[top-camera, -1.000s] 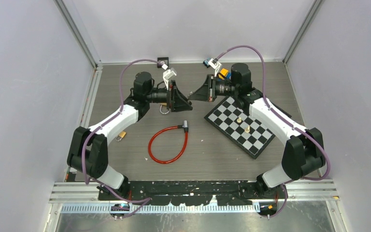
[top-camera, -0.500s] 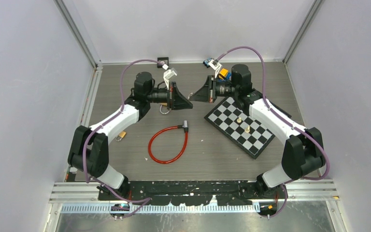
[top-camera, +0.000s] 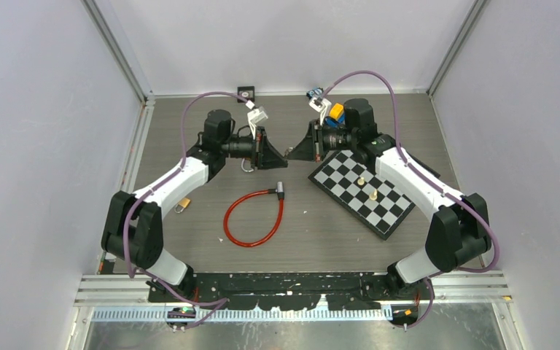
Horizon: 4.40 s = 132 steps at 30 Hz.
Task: Unlock with the key
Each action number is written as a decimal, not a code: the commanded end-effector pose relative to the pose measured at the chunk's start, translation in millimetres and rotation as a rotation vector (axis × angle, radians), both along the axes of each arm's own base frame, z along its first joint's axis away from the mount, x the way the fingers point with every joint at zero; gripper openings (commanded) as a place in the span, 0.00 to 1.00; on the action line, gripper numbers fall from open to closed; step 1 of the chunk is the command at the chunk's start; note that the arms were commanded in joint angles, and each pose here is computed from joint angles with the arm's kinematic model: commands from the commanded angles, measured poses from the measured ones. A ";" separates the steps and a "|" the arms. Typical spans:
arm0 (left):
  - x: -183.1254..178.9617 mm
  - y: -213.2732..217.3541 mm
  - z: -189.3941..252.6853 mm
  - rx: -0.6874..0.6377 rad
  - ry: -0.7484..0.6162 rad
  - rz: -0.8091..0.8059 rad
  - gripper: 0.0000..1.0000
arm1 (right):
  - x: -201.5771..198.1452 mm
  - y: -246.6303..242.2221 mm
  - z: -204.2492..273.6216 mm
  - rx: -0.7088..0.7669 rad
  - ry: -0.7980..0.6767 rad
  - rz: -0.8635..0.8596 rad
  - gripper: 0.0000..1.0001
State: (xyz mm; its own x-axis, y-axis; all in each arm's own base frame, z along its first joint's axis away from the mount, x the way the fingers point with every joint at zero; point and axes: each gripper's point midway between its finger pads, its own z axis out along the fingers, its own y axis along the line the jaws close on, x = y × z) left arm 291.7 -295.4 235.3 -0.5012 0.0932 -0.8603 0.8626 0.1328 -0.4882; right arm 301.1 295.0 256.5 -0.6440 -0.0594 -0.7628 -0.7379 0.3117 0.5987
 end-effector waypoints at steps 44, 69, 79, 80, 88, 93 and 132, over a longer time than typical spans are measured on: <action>1.8 -10.2 12.5 0.004 -0.116 -0.037 0.12 | -11.1 -4.2 4.5 -0.011 -0.013 0.019 0.01; -14.3 7.8 -3.8 0.136 -0.171 -0.053 0.00 | -29.1 -31.2 -28.9 -0.233 -0.114 0.101 0.14; -40.4 13.0 -23.7 0.286 -0.240 -0.102 0.00 | -57.8 -35.1 -27.1 -0.285 -0.161 0.214 0.46; -42.5 12.9 -24.2 0.296 -0.246 -0.107 0.00 | -57.6 -34.0 -22.9 -0.276 -0.172 0.215 0.46; -62.5 9.6 -17.2 0.323 -0.285 -0.163 0.00 | -52.4 -9.6 3.7 -0.200 -0.243 0.227 0.40; -72.8 8.0 -10.2 0.281 -0.293 -0.195 0.00 | -59.9 4.0 -4.5 -0.185 -0.239 0.276 0.45; -80.8 5.2 -8.7 0.245 -0.285 -0.222 0.00 | -80.6 15.5 -27.8 -0.212 -0.211 0.366 0.19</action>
